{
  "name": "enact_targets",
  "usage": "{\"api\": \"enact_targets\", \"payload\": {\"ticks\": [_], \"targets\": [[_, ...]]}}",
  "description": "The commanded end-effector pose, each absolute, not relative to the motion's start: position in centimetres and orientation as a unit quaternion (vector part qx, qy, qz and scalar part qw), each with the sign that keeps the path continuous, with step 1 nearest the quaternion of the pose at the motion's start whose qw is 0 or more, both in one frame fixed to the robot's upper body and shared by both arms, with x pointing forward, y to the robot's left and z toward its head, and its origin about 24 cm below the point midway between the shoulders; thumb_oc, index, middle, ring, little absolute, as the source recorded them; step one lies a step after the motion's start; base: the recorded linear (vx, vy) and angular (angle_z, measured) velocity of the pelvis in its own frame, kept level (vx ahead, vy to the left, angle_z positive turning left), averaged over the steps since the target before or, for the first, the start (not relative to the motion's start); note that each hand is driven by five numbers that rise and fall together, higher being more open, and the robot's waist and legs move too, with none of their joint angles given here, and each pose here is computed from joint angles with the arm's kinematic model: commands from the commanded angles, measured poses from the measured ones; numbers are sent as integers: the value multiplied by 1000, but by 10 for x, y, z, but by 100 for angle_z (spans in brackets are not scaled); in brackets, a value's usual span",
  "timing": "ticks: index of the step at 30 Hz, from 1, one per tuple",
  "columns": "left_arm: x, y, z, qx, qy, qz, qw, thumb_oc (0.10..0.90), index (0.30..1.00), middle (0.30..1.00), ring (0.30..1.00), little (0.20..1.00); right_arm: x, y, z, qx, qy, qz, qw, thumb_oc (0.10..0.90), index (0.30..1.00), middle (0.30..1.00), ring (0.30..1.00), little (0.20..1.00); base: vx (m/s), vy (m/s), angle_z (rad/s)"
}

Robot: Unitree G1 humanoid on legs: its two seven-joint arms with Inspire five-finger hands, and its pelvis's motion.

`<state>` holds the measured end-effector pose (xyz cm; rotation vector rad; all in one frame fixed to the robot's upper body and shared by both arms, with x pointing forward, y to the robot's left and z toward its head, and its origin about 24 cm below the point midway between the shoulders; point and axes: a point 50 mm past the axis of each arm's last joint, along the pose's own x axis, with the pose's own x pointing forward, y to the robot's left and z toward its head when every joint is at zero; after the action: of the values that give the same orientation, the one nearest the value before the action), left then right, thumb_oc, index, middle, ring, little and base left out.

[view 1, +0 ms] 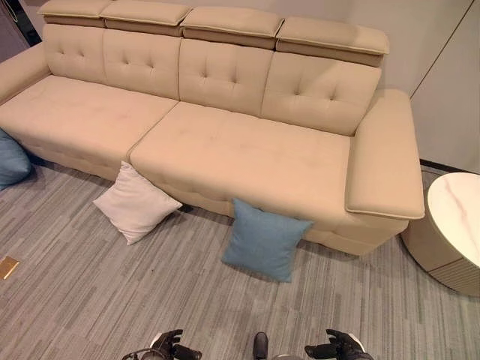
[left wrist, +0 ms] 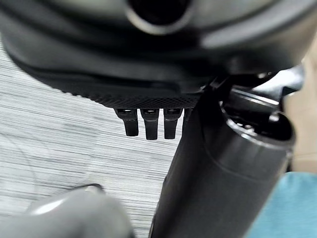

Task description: Pick up all the scattered cushions and arrange them neatly on the sofa.

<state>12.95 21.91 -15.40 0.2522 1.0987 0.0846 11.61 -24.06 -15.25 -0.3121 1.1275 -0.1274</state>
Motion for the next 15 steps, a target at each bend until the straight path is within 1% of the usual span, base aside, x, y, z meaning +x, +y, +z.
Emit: {"api": "enact_targets", "payload": {"ticks": [1, 7, 11, 13, 15], "targets": [[135, 225, -150, 131, 502, 38, 854, 800, 900, 900, 900, 900, 115, -257, -148, -162, 525, -80, 832, 800, 900, 900, 900, 900, 203, -15, 0], [128, 227, -152, 135, 511, 40, 848, 800, 900, 900, 900, 900, 111, -256, -149, -169, 530, -80, 827, 800, 900, 900, 900, 900, 236, 56, -12], [118, 229, -155, 135, 527, 44, 838, 800, 900, 900, 900, 900, 108, -252, -151, -166, 534, -72, 826, 800, 900, 900, 900, 900, 232, 142, -44], [119, 231, -154, 138, 527, 45, 838, 800, 900, 900, 900, 900, 116, -248, -150, -164, 523, -66, 834, 800, 900, 900, 900, 900, 258, 220, -51], [119, 231, -154, 138, 527, 45, 838, 800, 900, 900, 900, 900, 116, -248, -150, -164, 523, -66, 834, 800, 900, 900, 900, 900, 75, 77, -35]]}}
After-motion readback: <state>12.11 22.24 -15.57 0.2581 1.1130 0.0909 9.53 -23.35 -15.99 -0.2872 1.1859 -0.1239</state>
